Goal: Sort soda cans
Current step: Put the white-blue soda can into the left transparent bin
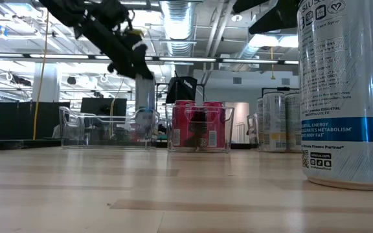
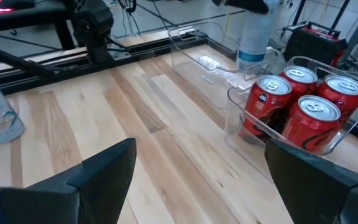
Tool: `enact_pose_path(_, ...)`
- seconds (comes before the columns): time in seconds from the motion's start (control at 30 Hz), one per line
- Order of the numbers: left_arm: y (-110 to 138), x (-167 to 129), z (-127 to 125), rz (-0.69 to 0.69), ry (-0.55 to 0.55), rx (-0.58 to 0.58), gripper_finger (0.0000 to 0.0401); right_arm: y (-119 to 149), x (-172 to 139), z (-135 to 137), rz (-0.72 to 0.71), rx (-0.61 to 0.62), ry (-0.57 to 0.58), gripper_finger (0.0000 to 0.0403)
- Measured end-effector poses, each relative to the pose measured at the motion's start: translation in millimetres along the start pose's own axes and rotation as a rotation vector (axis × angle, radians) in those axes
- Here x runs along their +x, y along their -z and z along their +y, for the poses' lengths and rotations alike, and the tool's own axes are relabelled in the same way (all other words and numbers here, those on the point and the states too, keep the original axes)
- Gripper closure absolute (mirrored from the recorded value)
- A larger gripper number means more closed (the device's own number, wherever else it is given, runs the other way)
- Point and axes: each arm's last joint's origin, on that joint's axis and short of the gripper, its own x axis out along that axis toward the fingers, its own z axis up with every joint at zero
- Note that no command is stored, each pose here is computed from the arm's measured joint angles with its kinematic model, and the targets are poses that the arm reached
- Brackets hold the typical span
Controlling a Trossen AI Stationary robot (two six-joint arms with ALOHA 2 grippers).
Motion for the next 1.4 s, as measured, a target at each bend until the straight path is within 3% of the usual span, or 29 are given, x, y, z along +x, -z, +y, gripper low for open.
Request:
enact_pose_path(0.43,33.2,49.3,5.0,0.067,-0.037,-0.046,0.0142,6.8,-8.3,2.8,0.028,0.014,-0.019,0.0029)
enact_pose_path(0.83,42.3,48.2,5.1,0.018,-0.063,-0.045,0.0086,9.1,-12.8,4.6,0.028,0.037,-0.025,0.0029)
enact_pose_path(1.13,22.8,15.9,9.5,-0.025,-0.067,-0.007,0.0043,7.0,-7.1,1.2,0.027,0.046,-0.002,0.0029)
enact_pose_path(1.4,5.9,-53.6,8.0,0.002,-0.001,-0.021,0.004,6.6,-6.3,0.9,0.027,0.05,-0.001,0.0029)
